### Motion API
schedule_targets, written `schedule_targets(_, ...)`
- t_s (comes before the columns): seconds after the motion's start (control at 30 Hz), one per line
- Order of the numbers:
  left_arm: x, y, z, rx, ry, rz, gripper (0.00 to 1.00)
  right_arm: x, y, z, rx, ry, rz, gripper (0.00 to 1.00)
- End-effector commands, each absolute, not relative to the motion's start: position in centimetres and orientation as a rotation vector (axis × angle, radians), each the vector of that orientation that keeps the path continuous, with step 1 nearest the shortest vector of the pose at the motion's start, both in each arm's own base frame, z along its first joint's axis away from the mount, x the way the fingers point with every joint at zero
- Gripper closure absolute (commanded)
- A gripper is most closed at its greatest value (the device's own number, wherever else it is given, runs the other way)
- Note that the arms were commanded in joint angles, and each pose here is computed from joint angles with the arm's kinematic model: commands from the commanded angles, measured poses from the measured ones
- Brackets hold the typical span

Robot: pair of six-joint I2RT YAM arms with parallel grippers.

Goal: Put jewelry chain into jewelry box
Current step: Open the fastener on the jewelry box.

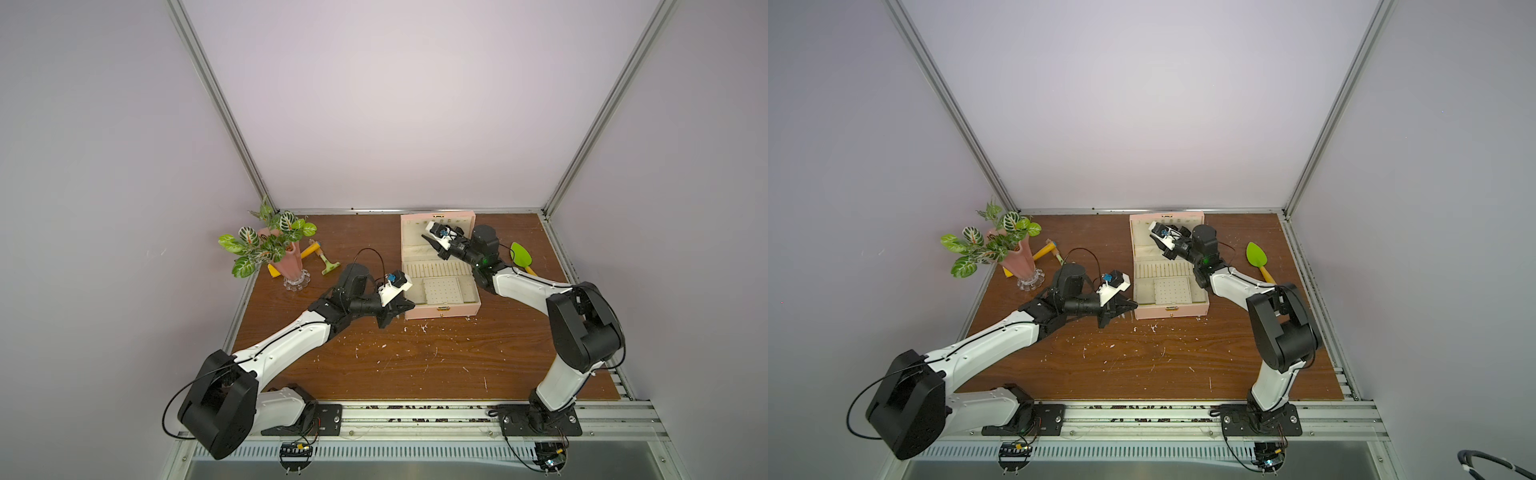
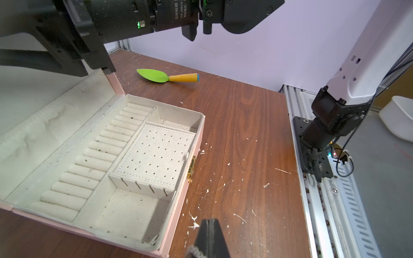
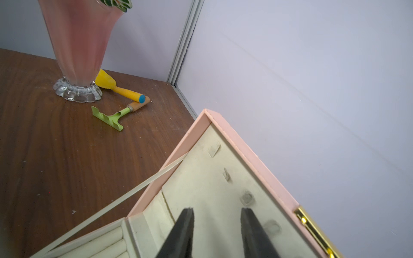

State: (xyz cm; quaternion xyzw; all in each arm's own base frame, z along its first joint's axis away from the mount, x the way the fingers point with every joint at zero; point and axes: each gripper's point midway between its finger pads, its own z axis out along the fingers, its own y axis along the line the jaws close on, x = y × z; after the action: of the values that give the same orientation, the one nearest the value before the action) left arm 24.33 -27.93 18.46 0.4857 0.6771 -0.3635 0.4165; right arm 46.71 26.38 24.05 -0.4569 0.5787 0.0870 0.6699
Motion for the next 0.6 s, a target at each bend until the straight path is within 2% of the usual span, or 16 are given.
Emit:
schedule_targets(0.0,24.6,-27.9,19.2,1.244,1.674,-0.914,1.00,48.1,26.0,26.6,-1.025,1.226,0.098,0.62)
schedule_targets(0.57,24.4,-27.6,20.0,1.242,1.649,-0.907,1.00,50.2,26.2,26.2,-1.065,1.227,0.023,0.62)
